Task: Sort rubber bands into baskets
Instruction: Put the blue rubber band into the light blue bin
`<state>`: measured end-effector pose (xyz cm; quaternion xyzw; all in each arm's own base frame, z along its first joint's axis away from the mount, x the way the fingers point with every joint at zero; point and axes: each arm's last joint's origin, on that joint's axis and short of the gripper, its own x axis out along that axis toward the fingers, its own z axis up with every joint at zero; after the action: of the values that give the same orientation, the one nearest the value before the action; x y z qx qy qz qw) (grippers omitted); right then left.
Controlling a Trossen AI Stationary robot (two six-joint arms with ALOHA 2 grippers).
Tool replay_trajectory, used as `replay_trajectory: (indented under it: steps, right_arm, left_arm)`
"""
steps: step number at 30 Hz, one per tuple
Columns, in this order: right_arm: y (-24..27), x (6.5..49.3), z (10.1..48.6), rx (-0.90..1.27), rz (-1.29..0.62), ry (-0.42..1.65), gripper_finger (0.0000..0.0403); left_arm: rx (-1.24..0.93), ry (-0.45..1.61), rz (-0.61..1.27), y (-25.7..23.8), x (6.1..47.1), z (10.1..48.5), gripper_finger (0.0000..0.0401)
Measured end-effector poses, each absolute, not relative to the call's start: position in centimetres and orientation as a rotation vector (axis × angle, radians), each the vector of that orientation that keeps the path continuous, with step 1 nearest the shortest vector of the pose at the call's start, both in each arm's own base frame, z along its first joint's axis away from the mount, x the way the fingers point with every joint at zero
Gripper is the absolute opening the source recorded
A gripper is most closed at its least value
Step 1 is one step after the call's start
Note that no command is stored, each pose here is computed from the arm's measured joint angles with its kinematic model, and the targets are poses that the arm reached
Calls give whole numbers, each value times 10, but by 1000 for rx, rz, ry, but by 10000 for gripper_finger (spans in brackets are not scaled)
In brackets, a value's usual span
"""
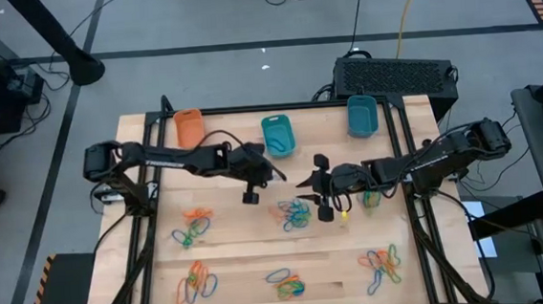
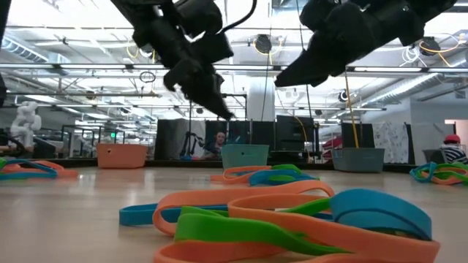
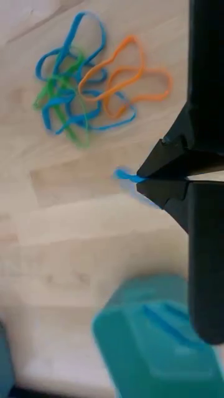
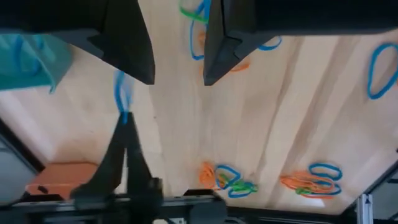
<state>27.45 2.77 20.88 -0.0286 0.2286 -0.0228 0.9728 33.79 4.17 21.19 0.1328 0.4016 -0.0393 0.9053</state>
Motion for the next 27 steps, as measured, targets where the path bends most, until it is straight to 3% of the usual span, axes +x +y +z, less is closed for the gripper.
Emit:
replay_trajectory:
  steps: [7,11,15,20,27]
  right_arm:
    - [8,271,218,-127,-82,432,130]
    - [-8,268,227,-203,-152,403,130]
    - [-26,267,226,-135,-261,414,130]
    - [-45,269,226,-89,-338,376,130]
    - [-64,266,225,-37,-418,376,130]
  left_arm:
    - [146,795,72,68,338,219,2]
    - [191,748,183,91,342,238,2]
    - [184,715,270,118,337,246,2]
    - [122,778,344,148,333,227,2]
    - [72,709,341,165,343,210,2]
